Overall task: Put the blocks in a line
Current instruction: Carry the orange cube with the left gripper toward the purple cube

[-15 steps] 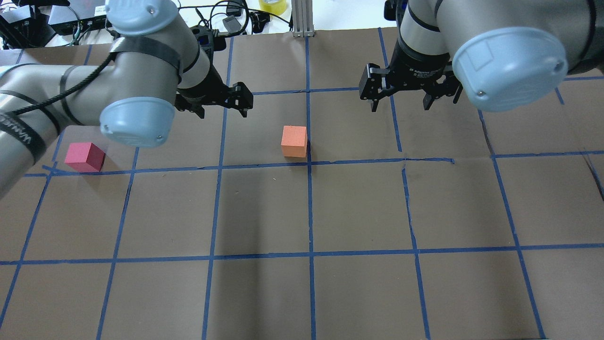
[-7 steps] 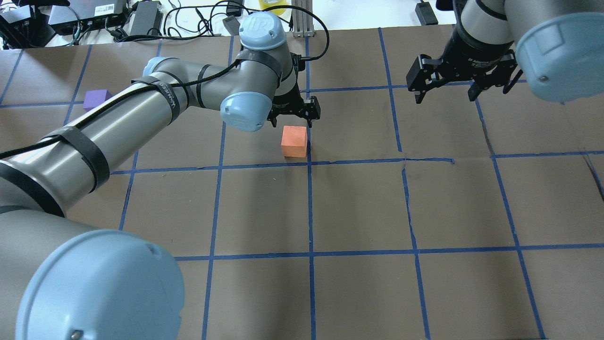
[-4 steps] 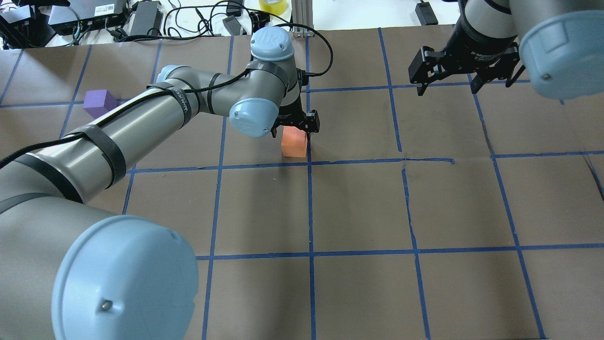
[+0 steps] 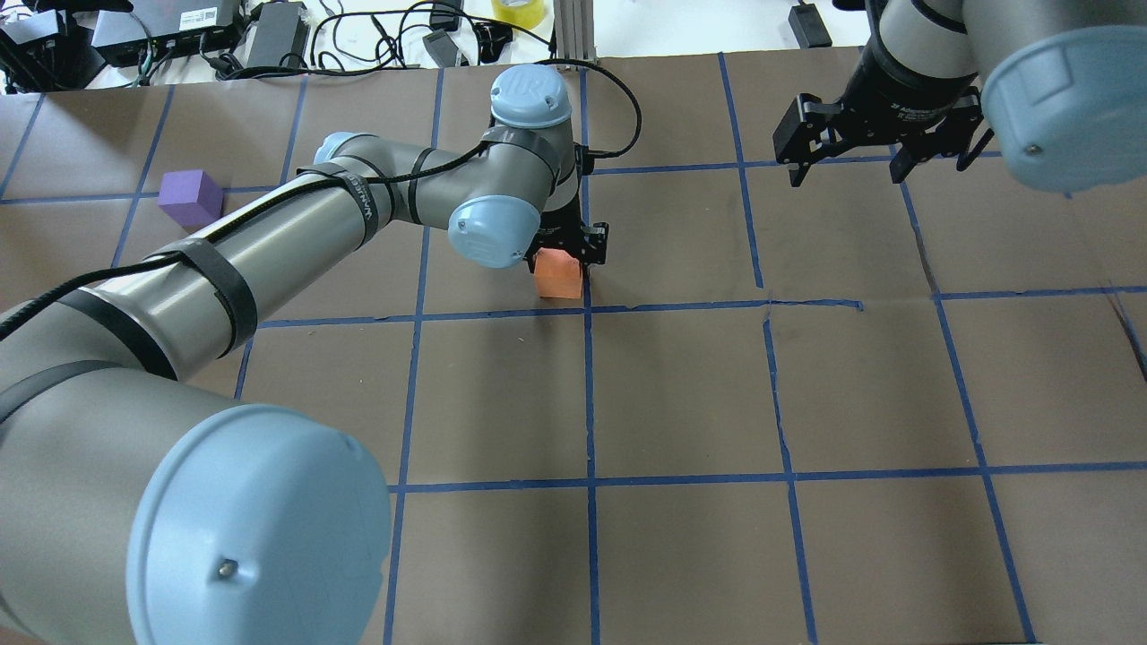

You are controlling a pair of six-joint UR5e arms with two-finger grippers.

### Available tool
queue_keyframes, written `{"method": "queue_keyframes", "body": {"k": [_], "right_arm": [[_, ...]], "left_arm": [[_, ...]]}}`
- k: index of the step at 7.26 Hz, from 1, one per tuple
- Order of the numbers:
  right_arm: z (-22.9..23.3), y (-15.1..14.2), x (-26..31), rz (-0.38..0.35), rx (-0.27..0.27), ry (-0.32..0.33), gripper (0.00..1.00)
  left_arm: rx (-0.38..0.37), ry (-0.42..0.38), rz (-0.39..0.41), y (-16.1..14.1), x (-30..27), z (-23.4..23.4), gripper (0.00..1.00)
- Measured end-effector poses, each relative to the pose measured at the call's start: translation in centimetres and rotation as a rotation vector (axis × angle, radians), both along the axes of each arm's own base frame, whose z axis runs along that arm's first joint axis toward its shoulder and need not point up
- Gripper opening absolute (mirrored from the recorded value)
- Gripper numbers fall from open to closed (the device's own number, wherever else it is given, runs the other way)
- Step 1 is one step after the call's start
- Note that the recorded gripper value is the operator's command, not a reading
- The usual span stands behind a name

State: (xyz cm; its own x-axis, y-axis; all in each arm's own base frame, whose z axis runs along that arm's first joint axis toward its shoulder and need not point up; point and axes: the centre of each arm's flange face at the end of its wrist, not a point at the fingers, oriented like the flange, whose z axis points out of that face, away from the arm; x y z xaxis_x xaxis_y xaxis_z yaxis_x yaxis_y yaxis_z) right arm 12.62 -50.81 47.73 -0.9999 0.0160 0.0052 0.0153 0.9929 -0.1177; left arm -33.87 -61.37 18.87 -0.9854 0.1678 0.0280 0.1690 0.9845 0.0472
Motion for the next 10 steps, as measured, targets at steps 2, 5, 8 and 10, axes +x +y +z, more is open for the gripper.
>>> {"method": "queue_keyframes", "body": {"k": [2,5,8,10], "right_arm": [[0.2,0.2,0.2,0.004,-0.003,-0.008,1.0],[-0.3,0.3,0.9,0.011,0.022,-0.057,1.0],[-0.5,0.2,0.9,0.012,0.033,-0.064,1.0],[-0.6,0.3,0.9,0.013,0.044,-0.062,1.0]], "left_arm": [[-0.019,0.005,-0.003,0.3,-0.4,1.6,0.0],[-0.095,0.017,0.053,-1.0,3.4,7.0,0.0],[-0.095,0.006,0.251,-4.7,19.0,11.2,0.0],[-0.072,-0.055,0.38,-5.2,31.6,12.8,0.0]]}}
